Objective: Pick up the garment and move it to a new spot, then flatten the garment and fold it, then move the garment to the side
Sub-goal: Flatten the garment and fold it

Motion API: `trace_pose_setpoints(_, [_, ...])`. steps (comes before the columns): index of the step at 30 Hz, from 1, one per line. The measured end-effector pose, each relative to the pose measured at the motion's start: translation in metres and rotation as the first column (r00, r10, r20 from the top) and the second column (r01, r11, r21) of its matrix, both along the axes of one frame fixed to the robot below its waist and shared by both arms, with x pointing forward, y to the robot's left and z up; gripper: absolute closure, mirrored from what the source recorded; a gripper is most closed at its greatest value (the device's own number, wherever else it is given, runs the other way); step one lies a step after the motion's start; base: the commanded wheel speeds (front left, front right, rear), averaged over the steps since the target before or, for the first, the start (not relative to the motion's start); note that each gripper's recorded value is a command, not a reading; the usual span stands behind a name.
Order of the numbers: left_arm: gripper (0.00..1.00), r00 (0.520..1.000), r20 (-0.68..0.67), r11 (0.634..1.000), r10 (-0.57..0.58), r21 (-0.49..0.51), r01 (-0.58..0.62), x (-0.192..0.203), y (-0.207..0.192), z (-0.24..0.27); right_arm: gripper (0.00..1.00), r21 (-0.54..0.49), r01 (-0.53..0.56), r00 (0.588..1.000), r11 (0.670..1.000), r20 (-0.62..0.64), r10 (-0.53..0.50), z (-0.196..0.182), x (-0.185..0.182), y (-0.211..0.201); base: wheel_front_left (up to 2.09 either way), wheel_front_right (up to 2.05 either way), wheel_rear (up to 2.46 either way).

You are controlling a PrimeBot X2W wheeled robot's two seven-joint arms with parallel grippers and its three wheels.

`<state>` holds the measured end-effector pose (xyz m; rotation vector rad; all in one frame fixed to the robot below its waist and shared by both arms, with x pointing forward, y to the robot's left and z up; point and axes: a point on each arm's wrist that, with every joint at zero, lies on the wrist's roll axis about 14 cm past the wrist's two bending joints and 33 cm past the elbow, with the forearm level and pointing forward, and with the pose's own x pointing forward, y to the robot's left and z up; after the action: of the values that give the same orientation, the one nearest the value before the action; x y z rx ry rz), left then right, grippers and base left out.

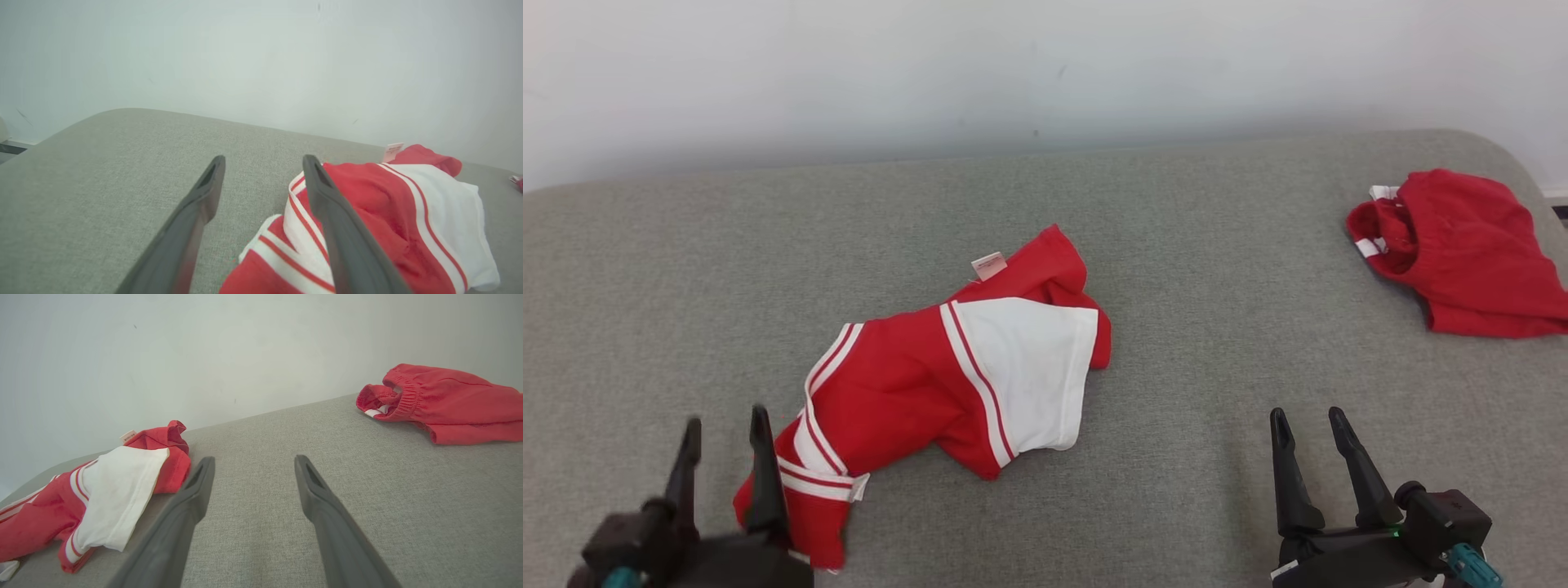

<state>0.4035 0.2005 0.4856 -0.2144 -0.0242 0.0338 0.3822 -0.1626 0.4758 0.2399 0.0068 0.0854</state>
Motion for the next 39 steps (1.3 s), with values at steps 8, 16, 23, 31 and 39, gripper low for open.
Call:
trace_pose_setpoints(8, [0.0,0.988,0.072,0.989,-0.14,0.052,0.136,0.044,-0.033,0.024,0.0,0.002,0.029,1.0,1.0,0.0,-0.029,0.001,-0.002,-0.01,0.0,0.0,0.0])
trace_pose_setpoints(16, [0.0,0.968,-0.092,0.962,-0.233,0.12,0.243,0.085,-0.052,-0.013,0.0,0.005,0.101,0.995,0.995,-0.013,-0.101,-0.002,-0.008,-0.033,0.0,0.0,0.0])
trace_pose_setpoints(23, [0.0,0.914,-0.305,0.939,-0.267,0.13,0.317,0.1,-0.06,-0.06,0.0,0.002,0.157,0.987,0.988,-0.043,-0.157,-0.01,-0.017,-0.05,0.0,0.0,0.0])
trace_pose_setpoints(31, [1.0,0.847,-0.447,0.934,-0.287,0.066,0.351,0.093,-0.065,-0.081,0.0,0.008,0.157,0.987,0.988,-0.032,-0.156,-0.006,-0.018,-0.05,0.0,0.0,0.0])
trace_pose_setpoints(39, [1.0,0.854,-0.396,0.912,-0.337,0.087,0.401,0.091,-0.08,-0.06,0.0,0.015,0.143,0.99,0.99,-0.016,-0.143,-0.001,-0.02,-0.045,0.0,0.0,0.0])
